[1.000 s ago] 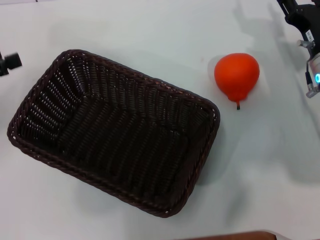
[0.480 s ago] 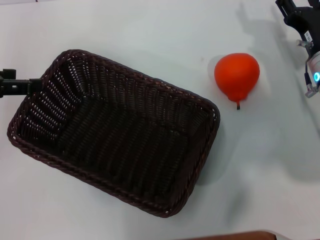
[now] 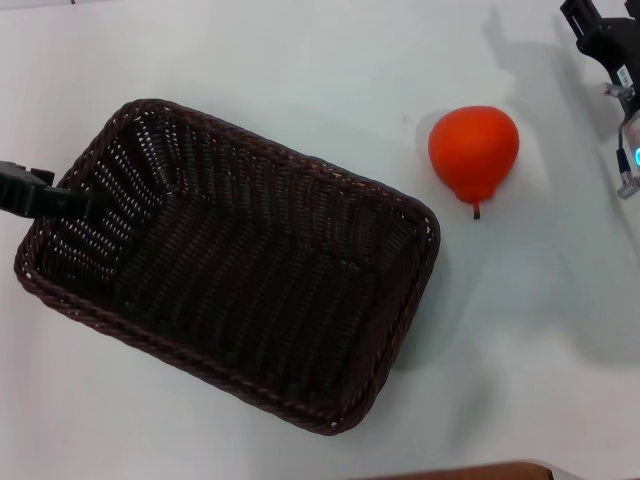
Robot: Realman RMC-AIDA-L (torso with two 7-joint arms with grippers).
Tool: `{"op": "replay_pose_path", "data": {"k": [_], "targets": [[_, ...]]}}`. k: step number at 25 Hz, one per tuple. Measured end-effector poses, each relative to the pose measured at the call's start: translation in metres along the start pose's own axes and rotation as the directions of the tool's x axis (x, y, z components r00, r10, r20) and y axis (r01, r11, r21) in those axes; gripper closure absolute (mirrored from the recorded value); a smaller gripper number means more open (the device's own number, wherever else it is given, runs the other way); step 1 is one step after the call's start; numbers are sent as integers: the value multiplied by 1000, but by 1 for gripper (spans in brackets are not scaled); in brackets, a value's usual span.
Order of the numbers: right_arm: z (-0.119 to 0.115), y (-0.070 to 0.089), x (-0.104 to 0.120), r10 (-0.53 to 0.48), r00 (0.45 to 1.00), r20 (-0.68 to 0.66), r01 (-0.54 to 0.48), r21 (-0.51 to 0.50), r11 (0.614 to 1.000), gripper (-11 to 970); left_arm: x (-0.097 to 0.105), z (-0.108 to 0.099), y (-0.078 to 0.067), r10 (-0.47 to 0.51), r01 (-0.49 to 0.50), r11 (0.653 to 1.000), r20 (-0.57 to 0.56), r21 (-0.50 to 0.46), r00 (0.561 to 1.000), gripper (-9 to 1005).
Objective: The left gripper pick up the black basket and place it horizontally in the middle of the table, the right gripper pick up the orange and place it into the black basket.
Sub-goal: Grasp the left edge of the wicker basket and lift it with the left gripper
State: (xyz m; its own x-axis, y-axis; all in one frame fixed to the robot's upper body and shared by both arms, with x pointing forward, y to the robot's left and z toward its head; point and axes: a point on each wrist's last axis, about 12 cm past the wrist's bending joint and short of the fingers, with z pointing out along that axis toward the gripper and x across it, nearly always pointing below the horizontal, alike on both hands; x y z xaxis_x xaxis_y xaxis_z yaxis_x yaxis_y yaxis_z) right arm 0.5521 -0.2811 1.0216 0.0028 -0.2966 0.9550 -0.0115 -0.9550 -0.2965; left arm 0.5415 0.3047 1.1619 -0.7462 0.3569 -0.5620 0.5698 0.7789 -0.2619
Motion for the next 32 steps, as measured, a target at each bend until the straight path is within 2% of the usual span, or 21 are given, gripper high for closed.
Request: {"op": "replay_pose_path", "data": {"k": [9, 17, 23, 32], "targets": [[-1, 5, 0, -10, 1000, 9, 10, -12, 1000, 81, -5, 13, -1, -4, 3, 1000, -42, -14, 999, 204], [-2, 8, -2, -16, 1000, 25, 16, -22, 1000, 80, -14, 30, -11, 16, -19, 1000, -120, -24, 993, 212], [-2, 15, -1, -19, 1000, 21, 20, -52, 998, 80, -17, 34, -9, -15, 14, 1000, -127, -10, 992, 219], [-2, 17, -1, -17, 1000, 26, 18, -66, 998, 81, -18, 32, -10, -17, 16, 1000, -127, -8, 992, 584]]}}
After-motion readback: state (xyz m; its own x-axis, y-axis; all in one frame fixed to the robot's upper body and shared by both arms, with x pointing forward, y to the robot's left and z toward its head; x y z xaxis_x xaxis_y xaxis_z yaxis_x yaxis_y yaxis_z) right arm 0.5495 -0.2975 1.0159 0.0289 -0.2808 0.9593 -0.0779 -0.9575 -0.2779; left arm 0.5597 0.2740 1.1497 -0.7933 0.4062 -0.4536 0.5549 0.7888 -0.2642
